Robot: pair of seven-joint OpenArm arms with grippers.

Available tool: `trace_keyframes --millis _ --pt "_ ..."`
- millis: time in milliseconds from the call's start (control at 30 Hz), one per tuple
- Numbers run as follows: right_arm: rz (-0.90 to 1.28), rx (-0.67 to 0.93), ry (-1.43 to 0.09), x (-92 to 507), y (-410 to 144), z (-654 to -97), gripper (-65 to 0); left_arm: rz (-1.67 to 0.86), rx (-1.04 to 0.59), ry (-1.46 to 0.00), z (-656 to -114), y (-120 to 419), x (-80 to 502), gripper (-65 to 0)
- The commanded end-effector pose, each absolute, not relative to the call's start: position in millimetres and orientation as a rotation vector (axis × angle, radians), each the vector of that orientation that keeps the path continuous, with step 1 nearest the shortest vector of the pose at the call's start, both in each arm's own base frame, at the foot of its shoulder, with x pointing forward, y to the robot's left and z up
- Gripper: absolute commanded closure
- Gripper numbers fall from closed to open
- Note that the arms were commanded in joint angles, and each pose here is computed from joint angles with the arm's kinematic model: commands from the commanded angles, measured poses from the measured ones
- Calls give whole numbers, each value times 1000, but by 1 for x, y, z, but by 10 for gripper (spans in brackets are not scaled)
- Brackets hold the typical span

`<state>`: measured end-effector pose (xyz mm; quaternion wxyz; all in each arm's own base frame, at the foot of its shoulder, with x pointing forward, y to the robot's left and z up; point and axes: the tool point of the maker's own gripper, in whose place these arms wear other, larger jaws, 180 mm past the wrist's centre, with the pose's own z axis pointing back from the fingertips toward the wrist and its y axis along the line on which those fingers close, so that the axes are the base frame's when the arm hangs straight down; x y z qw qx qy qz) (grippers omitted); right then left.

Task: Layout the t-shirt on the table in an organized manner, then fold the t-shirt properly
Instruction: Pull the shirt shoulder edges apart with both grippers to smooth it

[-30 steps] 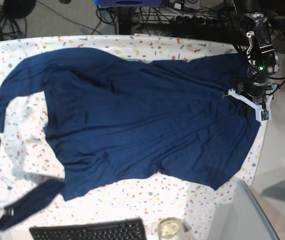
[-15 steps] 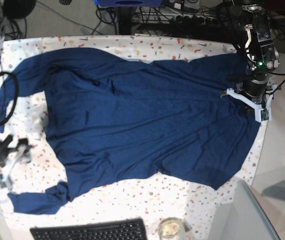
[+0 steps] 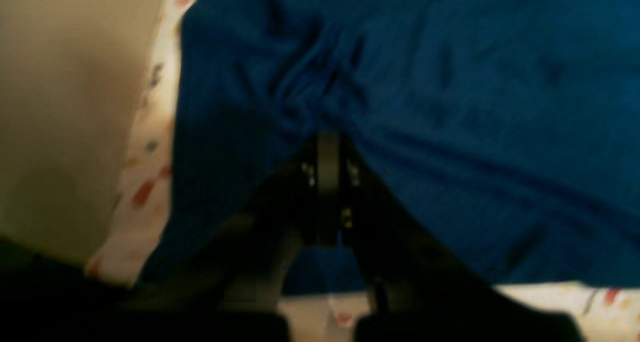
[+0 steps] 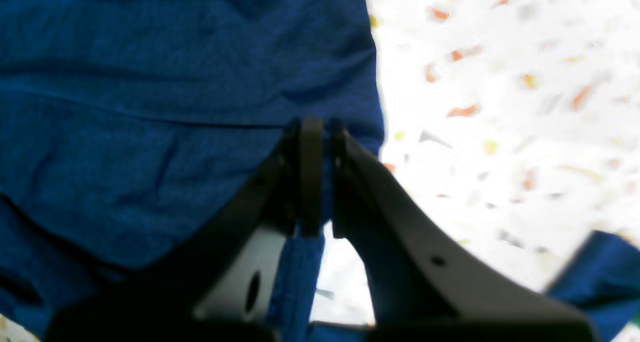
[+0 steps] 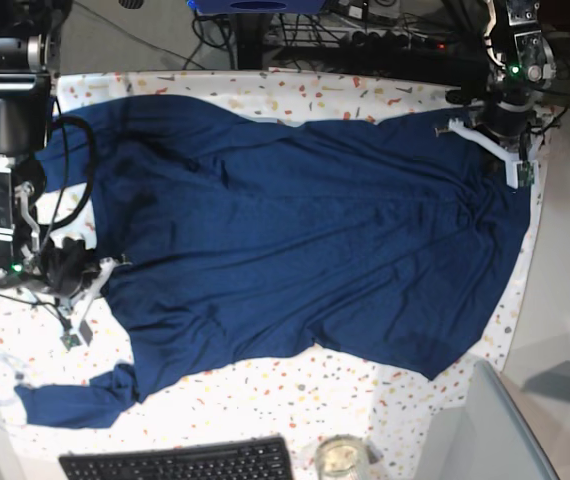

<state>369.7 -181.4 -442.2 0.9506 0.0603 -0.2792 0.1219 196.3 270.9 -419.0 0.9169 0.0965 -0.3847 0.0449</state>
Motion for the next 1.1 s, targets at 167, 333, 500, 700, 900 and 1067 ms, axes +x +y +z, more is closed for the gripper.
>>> trace_keyframes --millis 167,333,500,700,900,1067 --pt "208 179 -554 381 -190 -463 -12 281 98 -847 -409 287 184 0" --pt "156 164 -475 373 -214 -480 -9 344 96 -839 -411 299 173 0" --pt "91 96 -490 373 -253 -481 -9 348 96 -840 -410 300 172 0" --pt "24 -8 -551 380 -304 -466 -11 347 85 -850 -409 296 177 0" --pt "-7 -42 -642 415 -331 -430 -14 351 77 -875 -405 295 187 0" --pt "28 -58 -712 439 -329 -394 -9 337 75 -916 -391 292 196 0"
